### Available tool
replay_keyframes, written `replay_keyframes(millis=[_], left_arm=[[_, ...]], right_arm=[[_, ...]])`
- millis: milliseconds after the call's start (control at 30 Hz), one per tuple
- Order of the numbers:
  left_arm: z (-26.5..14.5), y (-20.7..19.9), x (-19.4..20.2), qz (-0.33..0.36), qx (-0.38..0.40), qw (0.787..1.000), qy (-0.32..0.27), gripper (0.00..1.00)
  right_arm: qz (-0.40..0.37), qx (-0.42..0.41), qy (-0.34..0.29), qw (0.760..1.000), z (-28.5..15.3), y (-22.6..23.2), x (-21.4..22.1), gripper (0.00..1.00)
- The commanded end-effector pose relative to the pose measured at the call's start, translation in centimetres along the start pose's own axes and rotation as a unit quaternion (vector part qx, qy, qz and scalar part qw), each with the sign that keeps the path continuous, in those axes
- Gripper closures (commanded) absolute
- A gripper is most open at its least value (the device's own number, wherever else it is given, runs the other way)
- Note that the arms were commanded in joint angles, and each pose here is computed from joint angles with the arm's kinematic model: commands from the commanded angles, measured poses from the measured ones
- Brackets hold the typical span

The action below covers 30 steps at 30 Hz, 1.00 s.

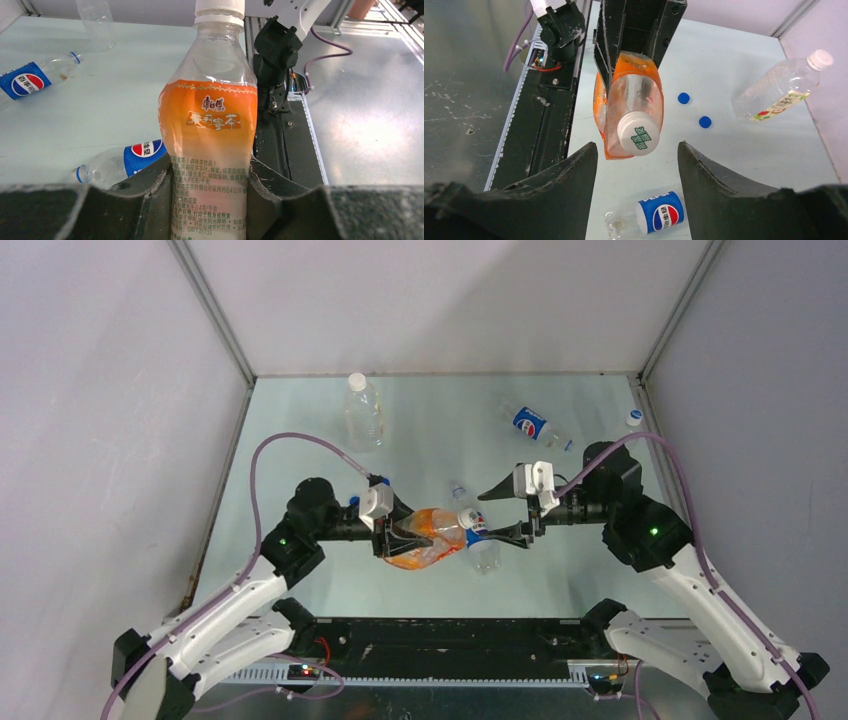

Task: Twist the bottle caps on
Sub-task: Screw the bottle cap onto the plastic bottle.

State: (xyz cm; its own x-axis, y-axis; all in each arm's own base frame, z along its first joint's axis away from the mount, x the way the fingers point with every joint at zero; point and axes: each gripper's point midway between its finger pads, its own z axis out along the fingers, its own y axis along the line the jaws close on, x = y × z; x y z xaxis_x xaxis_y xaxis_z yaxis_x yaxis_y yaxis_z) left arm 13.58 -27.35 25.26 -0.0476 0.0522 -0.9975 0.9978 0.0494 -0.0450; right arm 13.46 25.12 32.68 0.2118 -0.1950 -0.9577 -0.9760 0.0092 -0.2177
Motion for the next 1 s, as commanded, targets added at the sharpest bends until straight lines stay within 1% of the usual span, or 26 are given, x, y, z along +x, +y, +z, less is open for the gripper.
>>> replay_keyframes(millis=[0,233,433,800,967], left_arm=[[0.0,-0.6,-1.7,0.028,0.028,0.999,-0.003,1.00],[0.1,-0.5,-1.9,0.034,0.032,0.999,0.002,1.00],[0.2,-0.4,-2.3,0.037,0.036,0.999,0.002,1.00],[0.2,-0.3,-2.8,0.046,0.032,0.998,-0.004,1.00],[0.1,0.4,-3.5,0.067,0.008,0.998,-0.018,1.00]], right_arm=[[-0.025,-0.018,-0.022,0.999,0.4,-0.1,-1.0,0.39],[-0.022,-0.031,-0.029,0.999,0.8,-0.1,-1.1,0.46],[-0.016,-0.036,-0.028,0.999,1.1,-0.1,-0.9,0.55],[0.012,-0.050,-0.020,0.998,1.5,0.3,-0.3,0.63],[0.047,-0.039,-0.009,0.998,1.9,0.2,0.1,0.73]])
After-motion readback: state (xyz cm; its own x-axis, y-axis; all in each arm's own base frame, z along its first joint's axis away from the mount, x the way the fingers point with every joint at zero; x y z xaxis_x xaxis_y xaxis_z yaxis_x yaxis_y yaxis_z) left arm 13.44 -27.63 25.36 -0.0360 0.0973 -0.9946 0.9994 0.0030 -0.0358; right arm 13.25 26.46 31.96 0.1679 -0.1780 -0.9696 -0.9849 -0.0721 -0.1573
